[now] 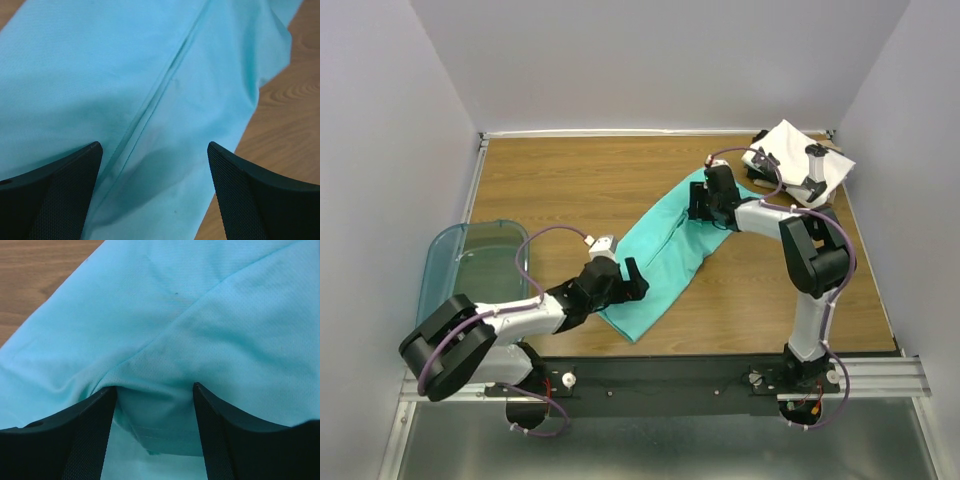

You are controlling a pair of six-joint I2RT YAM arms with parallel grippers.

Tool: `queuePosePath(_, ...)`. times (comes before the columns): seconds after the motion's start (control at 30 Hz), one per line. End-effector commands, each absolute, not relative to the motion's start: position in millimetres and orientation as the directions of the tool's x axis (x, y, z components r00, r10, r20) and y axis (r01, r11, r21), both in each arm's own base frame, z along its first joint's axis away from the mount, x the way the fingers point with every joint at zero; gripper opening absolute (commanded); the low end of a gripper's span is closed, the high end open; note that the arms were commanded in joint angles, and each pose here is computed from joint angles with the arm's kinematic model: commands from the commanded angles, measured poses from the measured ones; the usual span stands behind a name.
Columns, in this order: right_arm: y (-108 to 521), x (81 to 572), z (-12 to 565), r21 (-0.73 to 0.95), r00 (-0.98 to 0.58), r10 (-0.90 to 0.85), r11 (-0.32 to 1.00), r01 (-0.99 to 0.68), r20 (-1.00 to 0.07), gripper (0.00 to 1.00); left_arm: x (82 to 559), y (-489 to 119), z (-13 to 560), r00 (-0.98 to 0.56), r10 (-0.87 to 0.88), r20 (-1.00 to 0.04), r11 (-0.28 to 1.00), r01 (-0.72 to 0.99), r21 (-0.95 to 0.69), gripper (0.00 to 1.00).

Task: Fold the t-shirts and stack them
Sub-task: Fold the tshirt

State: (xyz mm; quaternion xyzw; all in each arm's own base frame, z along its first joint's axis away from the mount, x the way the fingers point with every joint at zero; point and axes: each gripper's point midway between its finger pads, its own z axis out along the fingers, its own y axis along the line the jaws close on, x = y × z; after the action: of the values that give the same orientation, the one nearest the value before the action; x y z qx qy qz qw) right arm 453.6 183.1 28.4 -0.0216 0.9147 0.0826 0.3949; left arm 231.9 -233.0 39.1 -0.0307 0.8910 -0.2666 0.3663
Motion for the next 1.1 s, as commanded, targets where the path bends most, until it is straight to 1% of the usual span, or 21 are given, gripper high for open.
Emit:
queuePosePath(0.0, 196.1, 447.3, 1.5, 0.136, -0.756, -0.072, 0.968, -0.209, -0.651, 0.7, 172.0, -219.0, -7.6, -0.842, -0.231, -0.488, 0.888, 0.021, -0.458, 0.94)
queuePosePath(0.13, 220.0, 460.7, -6.5, 0.202, -0.771, -0.084, 0.942, -0.268, -0.631, 0.74, 146.2, -244.0, -4.6, -0.867, -0.185, -0.463, 0.873, 0.072, -0.482, 0.94)
queuePosePath(0.27, 234.7, 468.9, -9.2, 0.248, -0.781, -0.085, 0.923, -0.296, -0.619, 0.79, 135.9, -264.8, 2.8, -0.876, -0.174, -0.45, 0.859, 0.088, -0.505, 0.94)
queuePosePath(0.4, 246.0, 482.2, -14.2, 0.276, -0.787, -0.081, 0.911, -0.308, -0.611, 0.8, 123.2, -286.2, 14.0, -0.881, -0.161, -0.445, 0.837, 0.118, -0.535, 0.94)
queuePosePath(0.6, 251.0, 478.5, -10.5, 0.294, -0.79, -0.087, 0.899, -0.325, -0.607, 0.8, 118.5, -302.6, 34.5, -0.875, -0.194, -0.443, 0.797, 0.122, -0.591, 0.94)
queuePosePath(0.7, 247.8, 477.9, 4.7, 0.283, -0.773, -0.088, 0.9, -0.332, -0.629, 0.8, 118.3, -307.9, 51.2, -0.867, -0.215, -0.449, 0.767, 0.135, -0.627, 0.94)
queuePosePath(0.8, 249.9, 480.0, 34.3, 0.279, -0.736, -0.086, 0.89, -0.36, -0.671, 0.81, 123.7, -310.5, 80.0, -0.843, -0.26, -0.472, 0.72, 0.157, -0.677, 0.94)
queuePosePath(0.93, 250.9, 487.4, 90.3, 0.271, -0.662, -0.061, 0.881, -0.389, -0.747, 0.81, 127.4, -307.5, 111.6, -0.814, -0.297, -0.5, 0.678, 0.189, -0.71, 0.95)
queuePosePath(1.03, 248.7, 483.2, 139.0, 0.276, -0.603, -0.021, 0.876, -0.396, -0.798, 0.81, 132.9, -289.2, 117.1, -0.785, -0.323, -0.529, 0.709, 0.17, -0.685, 0.95)
queuePosePath(1.07, 247.6, 480.4, 152.6, 0.282, -0.588, -0.005, 0.874, -0.395, -0.809, 0.81, 132.6, -276.4, 106.8, -0.786, -0.307, -0.537, 0.752, 0.146, -0.643, 0.96)
